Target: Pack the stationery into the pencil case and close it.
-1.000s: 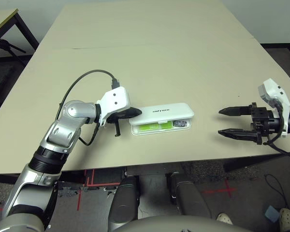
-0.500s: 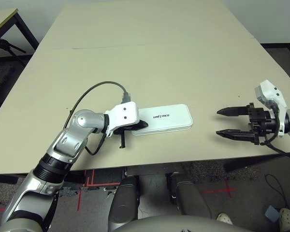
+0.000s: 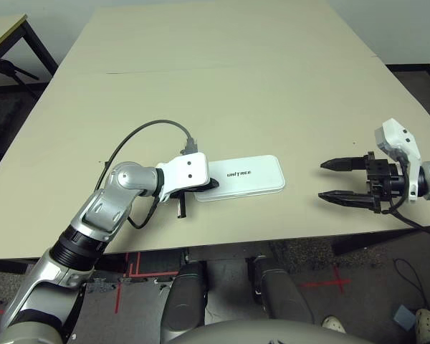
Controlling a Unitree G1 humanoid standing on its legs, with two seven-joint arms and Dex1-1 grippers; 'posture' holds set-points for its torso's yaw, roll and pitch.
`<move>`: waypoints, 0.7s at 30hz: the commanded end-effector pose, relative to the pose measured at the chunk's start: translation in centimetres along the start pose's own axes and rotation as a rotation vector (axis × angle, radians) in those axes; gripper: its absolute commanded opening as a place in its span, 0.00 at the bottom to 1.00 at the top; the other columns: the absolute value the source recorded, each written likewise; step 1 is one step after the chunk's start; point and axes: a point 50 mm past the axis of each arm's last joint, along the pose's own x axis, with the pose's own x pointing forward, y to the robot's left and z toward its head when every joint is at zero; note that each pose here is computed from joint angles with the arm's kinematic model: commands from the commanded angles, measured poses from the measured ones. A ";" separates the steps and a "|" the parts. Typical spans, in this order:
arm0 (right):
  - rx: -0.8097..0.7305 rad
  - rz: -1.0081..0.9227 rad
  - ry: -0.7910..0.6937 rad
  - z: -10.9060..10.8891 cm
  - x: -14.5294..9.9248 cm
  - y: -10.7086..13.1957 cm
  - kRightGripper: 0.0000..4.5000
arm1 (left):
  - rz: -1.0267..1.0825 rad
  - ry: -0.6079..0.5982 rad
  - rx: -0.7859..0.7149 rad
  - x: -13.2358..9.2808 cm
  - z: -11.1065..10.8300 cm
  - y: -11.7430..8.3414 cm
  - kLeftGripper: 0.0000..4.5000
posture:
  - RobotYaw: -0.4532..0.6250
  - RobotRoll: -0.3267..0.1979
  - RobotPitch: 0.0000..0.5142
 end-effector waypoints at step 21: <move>0.014 -0.879 -0.394 0.1 1.6 -7.6 1.00 | 1.095 -0.374 -0.400 -12.6 -5.7 5.6 0.99 | 0.41 0.62 0.30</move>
